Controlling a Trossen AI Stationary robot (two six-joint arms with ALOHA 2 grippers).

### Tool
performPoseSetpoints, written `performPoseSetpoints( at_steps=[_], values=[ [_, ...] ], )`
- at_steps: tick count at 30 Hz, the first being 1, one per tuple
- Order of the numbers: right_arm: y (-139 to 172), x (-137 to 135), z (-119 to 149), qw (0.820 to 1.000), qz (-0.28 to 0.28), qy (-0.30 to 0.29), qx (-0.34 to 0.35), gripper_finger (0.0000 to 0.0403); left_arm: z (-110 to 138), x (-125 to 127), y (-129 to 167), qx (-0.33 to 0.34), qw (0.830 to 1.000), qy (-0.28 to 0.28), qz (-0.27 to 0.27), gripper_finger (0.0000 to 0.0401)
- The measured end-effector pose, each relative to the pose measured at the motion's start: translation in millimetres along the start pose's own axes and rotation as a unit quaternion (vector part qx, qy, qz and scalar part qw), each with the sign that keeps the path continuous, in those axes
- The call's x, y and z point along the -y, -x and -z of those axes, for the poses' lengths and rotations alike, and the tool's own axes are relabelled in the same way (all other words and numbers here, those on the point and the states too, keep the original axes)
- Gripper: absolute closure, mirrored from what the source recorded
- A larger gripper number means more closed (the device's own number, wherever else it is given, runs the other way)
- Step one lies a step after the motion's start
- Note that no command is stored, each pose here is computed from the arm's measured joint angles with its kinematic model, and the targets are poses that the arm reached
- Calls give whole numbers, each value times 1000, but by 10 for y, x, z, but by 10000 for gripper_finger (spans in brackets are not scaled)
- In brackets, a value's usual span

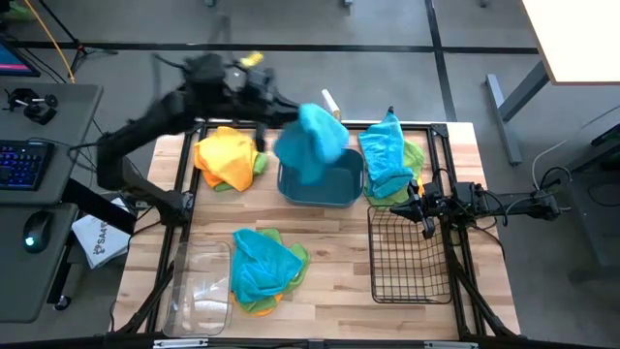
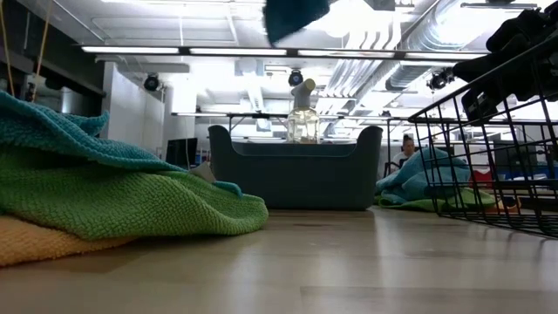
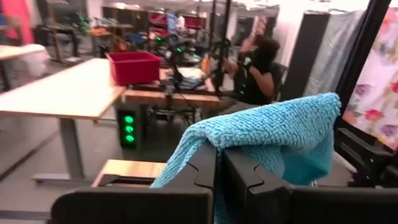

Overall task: Sort microfiber towel by color & place in baskets
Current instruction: Put the top left blue towel into the blue bin, then put the top blue towel into the blue bin

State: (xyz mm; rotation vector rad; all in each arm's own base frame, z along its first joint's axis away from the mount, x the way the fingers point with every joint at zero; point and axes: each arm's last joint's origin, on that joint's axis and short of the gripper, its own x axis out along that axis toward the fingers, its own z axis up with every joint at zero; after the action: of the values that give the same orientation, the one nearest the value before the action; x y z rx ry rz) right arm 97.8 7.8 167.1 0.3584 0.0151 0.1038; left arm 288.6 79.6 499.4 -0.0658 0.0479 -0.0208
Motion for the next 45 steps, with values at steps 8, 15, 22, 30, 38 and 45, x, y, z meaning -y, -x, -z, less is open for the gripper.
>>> performPoseSetpoints(
  at_steps=[8,15,22,30,38,45],
  values=[
    [0,0,0,1000,0,0,0,402,930,-25,-575,-6,997,68,30,401],
    [0,0,0,1000,0,0,0,402,1809,-255,-425,36,986,164,-12,401],
    [0,0,0,1000,0,0,0,402,2581,-329,-320,-47,972,202,-112,400],
    [0,0,0,1000,0,0,0,402,2623,-357,-353,-174,965,144,-130,338],
    [0,0,0,1000,0,0,0,402,2283,-308,-336,-326,936,75,-111,199],
    [0,0,0,1000,0,0,0,402,1774,-209,-109,-405,904,124,-50,145]
  ],
)
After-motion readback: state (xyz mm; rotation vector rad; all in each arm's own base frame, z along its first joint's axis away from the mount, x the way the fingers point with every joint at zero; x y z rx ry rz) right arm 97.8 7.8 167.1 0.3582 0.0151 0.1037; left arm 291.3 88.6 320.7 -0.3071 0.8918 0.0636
